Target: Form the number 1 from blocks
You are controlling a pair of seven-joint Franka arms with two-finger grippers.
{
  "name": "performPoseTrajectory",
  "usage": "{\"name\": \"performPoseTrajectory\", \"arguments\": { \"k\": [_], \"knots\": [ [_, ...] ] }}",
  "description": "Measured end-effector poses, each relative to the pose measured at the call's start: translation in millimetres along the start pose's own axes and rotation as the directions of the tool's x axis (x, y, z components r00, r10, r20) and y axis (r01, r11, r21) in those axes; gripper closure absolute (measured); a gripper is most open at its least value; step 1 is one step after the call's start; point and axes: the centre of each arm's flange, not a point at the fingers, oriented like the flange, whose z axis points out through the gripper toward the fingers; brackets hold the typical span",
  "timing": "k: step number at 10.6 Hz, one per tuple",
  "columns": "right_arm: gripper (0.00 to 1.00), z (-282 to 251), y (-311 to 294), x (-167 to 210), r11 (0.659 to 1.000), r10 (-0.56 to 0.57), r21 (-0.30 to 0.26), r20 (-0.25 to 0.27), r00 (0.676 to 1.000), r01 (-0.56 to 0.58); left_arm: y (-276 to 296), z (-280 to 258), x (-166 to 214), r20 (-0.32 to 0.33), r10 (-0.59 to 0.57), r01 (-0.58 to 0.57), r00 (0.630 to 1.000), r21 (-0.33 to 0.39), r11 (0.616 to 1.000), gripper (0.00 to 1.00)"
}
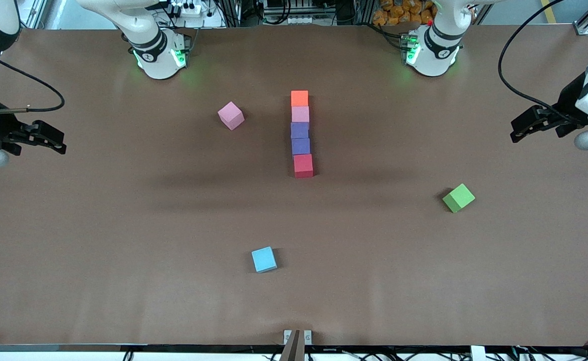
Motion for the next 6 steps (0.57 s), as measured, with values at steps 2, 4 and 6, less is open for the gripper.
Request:
{"name": "performPoseTrajectory", "arguments": {
  "k": [2,4,6],
  "knots": [
    [0.0,0.0,-0.4,0.0,1.0,-0.001,0.0,0.0,1.0,0.001,1.4,0.0,-0.3,0.0,0.027,-0.027,1.0,0.002,1.0,0.0],
    [0.0,0.0,-0.9,0.0,1.0,-0.002,0.0,0.0,1.0,0.002,-0.7,-2.0,-0.7,-0.004,0.053,-0.053,0.999,0.002,0.999,0.0],
    [0.0,0.0,-0.9,0.0,1.0,-0.002,0.0,0.0,1.0,0.002,-1.2,-5.1,-2.2,-0.009,0.055,-0.055,0.998,0.001,0.998,0.0]
  ]
}}
